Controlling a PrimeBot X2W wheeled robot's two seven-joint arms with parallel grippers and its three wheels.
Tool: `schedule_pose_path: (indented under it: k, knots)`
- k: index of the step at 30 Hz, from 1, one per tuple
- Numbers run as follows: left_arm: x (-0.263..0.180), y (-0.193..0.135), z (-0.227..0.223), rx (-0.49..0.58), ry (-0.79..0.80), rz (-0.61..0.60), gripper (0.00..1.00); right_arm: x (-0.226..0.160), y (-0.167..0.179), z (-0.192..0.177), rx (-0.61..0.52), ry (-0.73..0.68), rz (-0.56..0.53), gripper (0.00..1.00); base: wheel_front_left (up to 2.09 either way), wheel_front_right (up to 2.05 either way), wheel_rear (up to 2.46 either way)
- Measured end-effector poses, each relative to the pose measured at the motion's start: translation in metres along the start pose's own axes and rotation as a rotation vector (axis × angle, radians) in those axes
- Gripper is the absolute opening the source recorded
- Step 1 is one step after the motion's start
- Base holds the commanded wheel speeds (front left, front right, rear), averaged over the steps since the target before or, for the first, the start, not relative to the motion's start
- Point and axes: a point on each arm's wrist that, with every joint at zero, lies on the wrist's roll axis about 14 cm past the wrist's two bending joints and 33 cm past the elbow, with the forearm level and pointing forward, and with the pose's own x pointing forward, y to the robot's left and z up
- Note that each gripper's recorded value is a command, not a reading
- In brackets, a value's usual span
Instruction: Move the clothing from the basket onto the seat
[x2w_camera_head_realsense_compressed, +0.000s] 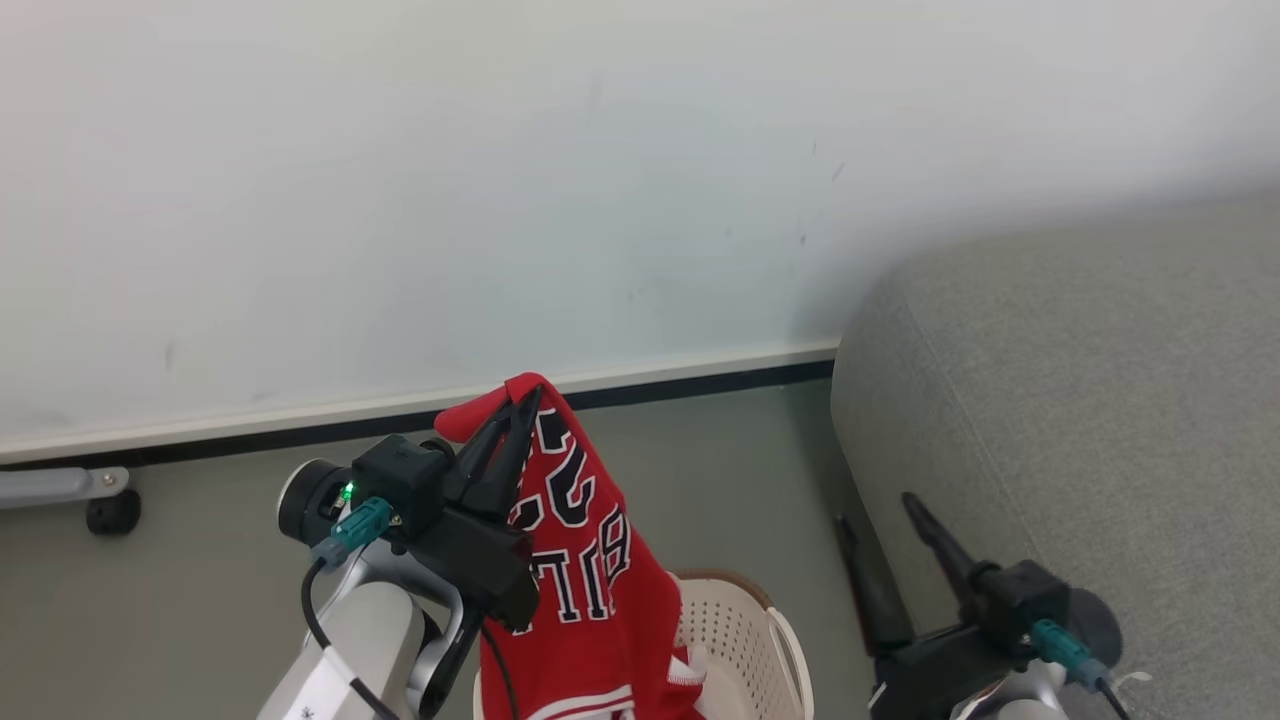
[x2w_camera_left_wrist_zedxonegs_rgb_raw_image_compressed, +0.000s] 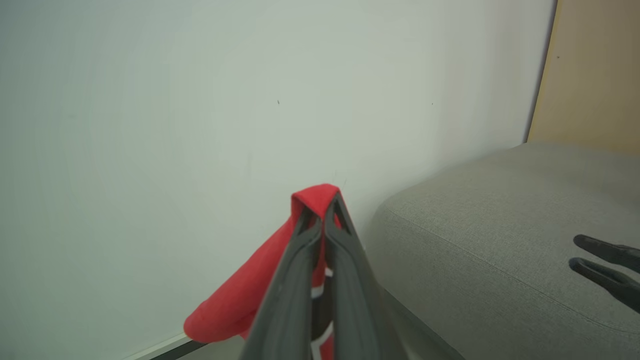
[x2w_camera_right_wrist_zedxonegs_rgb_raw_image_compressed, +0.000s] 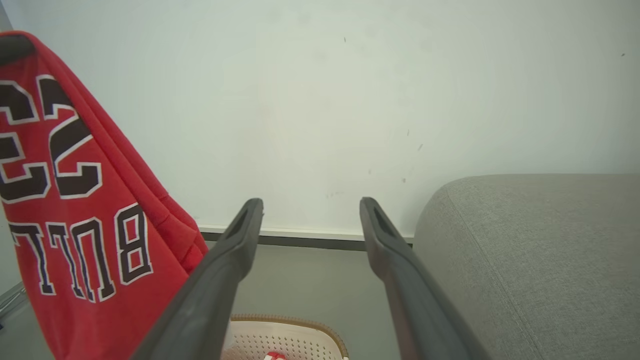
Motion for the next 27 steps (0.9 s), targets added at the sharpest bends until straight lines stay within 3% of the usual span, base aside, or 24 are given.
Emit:
schedule_pose_path:
  k: [8,15,27]
  knots:
    - [-0.007,-0.02,0.034,0.016,-0.094,-0.046,0.0,0.0,0.053,0.011,-0.07,-0.026,0.196,1.0,0.0,0.0,0.0]
    - [-0.01,-0.033,0.045,0.018,-0.129,-0.082,0.0,0.014,0.063,0.025,-0.152,-0.049,0.272,1.0,0.0,0.0,0.0]
    - [-0.01,-0.037,0.053,0.001,-0.136,-0.102,0.0,0.017,0.101,0.005,-0.265,0.026,0.484,1.0,0.0,0.0,0.0]
